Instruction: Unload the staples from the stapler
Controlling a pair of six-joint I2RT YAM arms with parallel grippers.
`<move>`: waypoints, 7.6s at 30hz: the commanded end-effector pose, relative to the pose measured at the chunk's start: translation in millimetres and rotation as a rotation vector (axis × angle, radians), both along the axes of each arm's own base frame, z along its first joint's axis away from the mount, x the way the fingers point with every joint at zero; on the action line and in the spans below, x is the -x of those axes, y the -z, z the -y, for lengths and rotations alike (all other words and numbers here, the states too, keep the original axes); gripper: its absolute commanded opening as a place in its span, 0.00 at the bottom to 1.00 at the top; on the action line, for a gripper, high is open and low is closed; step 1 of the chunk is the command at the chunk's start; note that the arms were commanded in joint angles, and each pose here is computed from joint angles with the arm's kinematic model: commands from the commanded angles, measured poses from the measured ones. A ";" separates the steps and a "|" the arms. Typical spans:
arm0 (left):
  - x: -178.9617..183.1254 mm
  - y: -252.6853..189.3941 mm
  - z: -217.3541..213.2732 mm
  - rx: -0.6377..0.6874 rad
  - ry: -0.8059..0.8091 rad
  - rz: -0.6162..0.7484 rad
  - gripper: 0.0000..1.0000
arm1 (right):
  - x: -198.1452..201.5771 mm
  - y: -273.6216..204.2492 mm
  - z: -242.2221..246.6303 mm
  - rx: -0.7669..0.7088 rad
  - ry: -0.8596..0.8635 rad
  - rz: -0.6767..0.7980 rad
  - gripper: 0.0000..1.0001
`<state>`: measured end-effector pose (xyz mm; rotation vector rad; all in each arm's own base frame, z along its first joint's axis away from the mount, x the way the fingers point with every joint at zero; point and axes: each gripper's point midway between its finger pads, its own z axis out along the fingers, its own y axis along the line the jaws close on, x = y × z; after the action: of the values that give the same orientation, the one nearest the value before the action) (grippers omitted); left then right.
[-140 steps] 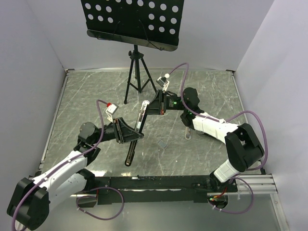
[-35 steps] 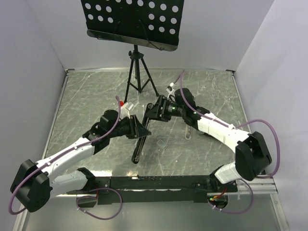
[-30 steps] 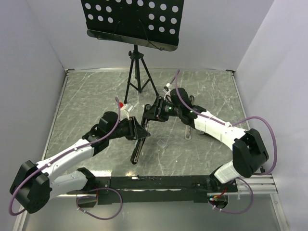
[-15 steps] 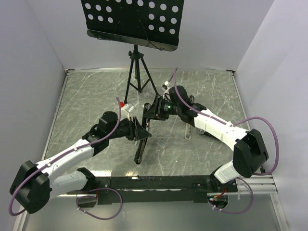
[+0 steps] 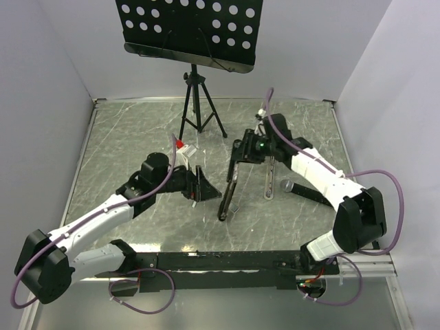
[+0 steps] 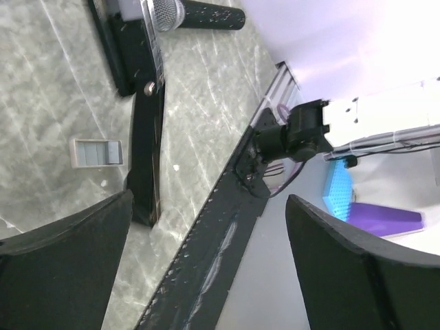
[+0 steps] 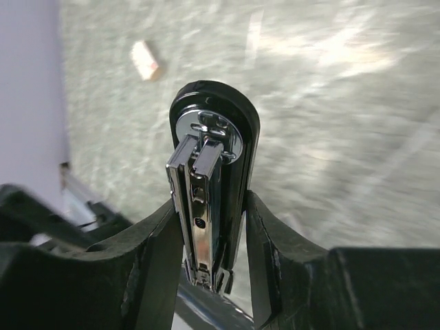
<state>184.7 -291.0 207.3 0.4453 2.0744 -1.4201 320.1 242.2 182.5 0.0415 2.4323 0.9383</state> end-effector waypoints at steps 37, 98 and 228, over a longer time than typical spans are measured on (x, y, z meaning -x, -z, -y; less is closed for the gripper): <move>-59.0 -7.8 -79.8 -0.410 -0.348 0.420 0.99 | -160.2 132.6 116.0 0.439 0.072 -0.285 0.23; -113.0 80.6 -228.5 -0.530 -0.959 -0.224 0.97 | 85.1 144.7 -41.4 0.491 -0.586 0.021 0.86; -95.1 -0.9 -299.9 -0.458 -1.423 0.014 0.97 | 125.4 112.7 -78.1 0.662 -0.174 -0.006 0.24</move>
<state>275.3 12.7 199.0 -0.7652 1.9058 -0.0533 194.2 335.8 53.6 -0.4020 2.7088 0.1572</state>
